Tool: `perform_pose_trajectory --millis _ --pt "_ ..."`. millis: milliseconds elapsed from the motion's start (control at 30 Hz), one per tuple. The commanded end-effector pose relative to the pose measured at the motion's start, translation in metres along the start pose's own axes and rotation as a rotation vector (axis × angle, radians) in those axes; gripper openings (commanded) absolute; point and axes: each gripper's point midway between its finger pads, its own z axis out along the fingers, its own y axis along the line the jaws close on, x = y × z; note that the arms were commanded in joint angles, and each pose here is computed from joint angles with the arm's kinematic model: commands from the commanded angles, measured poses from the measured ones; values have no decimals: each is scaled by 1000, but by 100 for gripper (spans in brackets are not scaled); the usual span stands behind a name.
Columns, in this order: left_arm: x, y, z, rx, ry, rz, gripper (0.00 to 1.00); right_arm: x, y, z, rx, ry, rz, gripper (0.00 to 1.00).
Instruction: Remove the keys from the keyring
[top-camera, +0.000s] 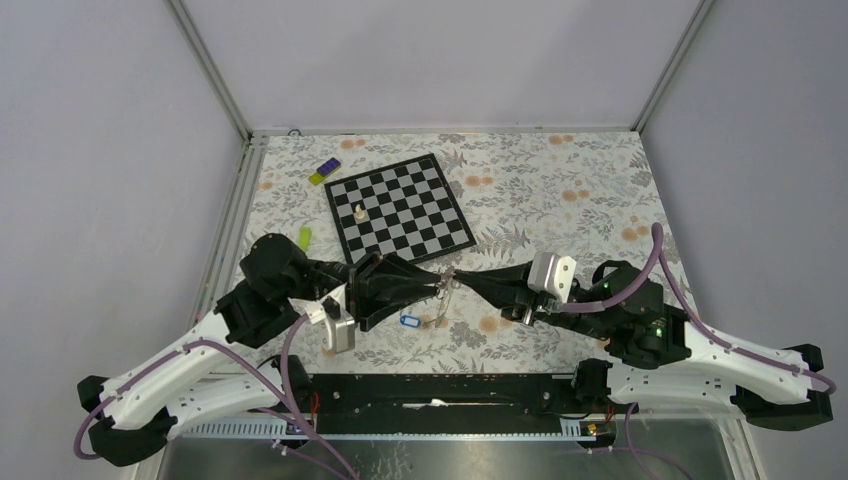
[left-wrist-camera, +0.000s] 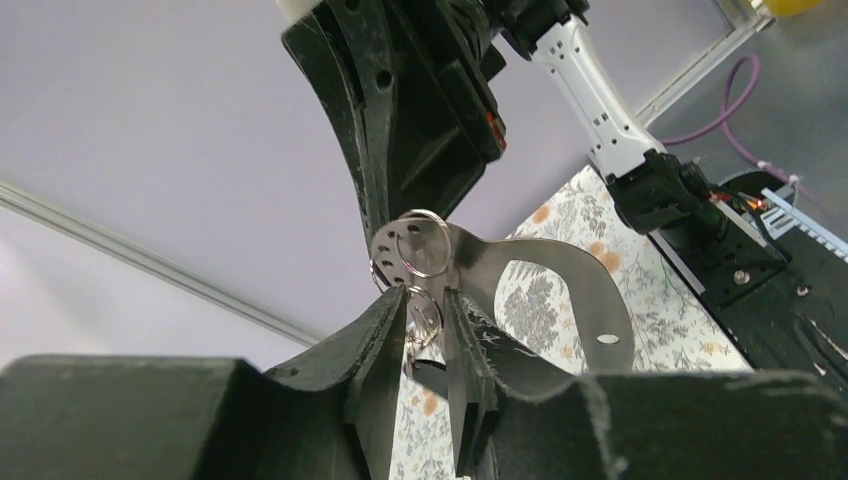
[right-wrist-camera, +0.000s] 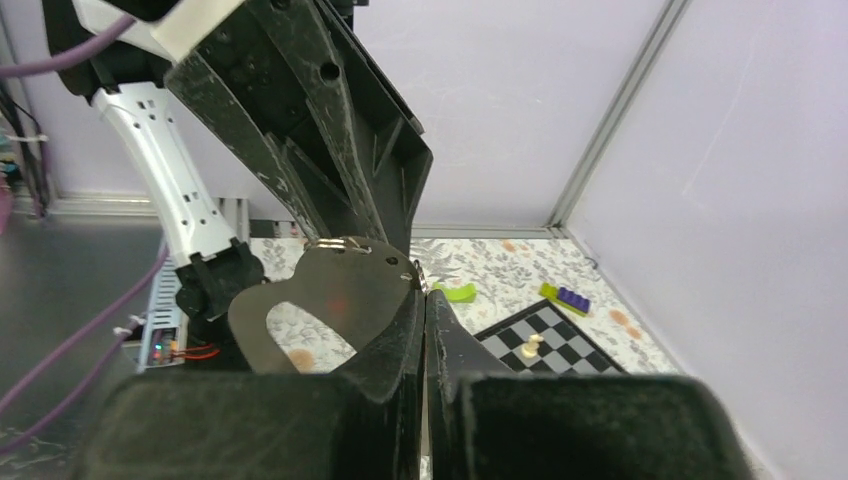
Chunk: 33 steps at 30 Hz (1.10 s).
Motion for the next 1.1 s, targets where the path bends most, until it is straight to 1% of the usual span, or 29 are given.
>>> perform_pose_trajectory --millis 0,67,133,200,267,333,433,500,633,667,700,733,800,867,933,1000,1067 --pt "-28 9 1 -26 -108 10 29 -24 -17 -4 55 -63 -117 0" --pt "-30 9 1 -22 -115 4 30 -24 -12 -6 10 -54 -182 0" --pt "-32 9 0 -24 -117 3 32 -31 -7 -12 -31 -71 -238 0" --pt "-34 7 -2 -25 -122 5 35 -38 -5 -18 -51 -90 -265 0" --pt "-37 6 -4 -25 -127 3 38 -40 -2 -25 -82 -82 -279 0" --pt "-39 4 -5 -24 -132 1 45 -43 2 -29 -117 -76 -291 0" --pt "-39 5 -5 -27 -130 -19 50 -47 9 -34 -164 -78 -294 0" --pt "-38 6 -4 -29 -128 -41 59 -50 11 -36 -178 -92 -299 0" --pt "-40 10 -3 -52 -141 -83 69 -54 13 -39 -189 -111 -302 0" --pt "-40 13 -3 -81 -149 -110 71 -56 13 -40 -191 -117 -305 0" --pt "-42 20 -4 -126 -162 -148 76 -58 13 -41 -191 -124 -305 0" --pt "-42 30 -5 -193 -174 -202 82 -61 13 -43 -191 -131 -304 0" --pt "-36 52 -10 -337 -176 -324 90 -65 13 -46 -190 -144 -299 0" --pt "-26 71 -14 -462 -155 -441 94 -69 13 -49 -192 -155 -293 0" --pt "-15 84 -14 -541 -128 -553 98 -70 14 -51 -197 -162 -285 0" --pt "-5 94 -13 -597 -103 -650 99 -72 15 -53 -201 -169 -284 0" --pt "0 97 -8 -604 -98 -718 99 -73 16 -54 -206 -176 -285 0"
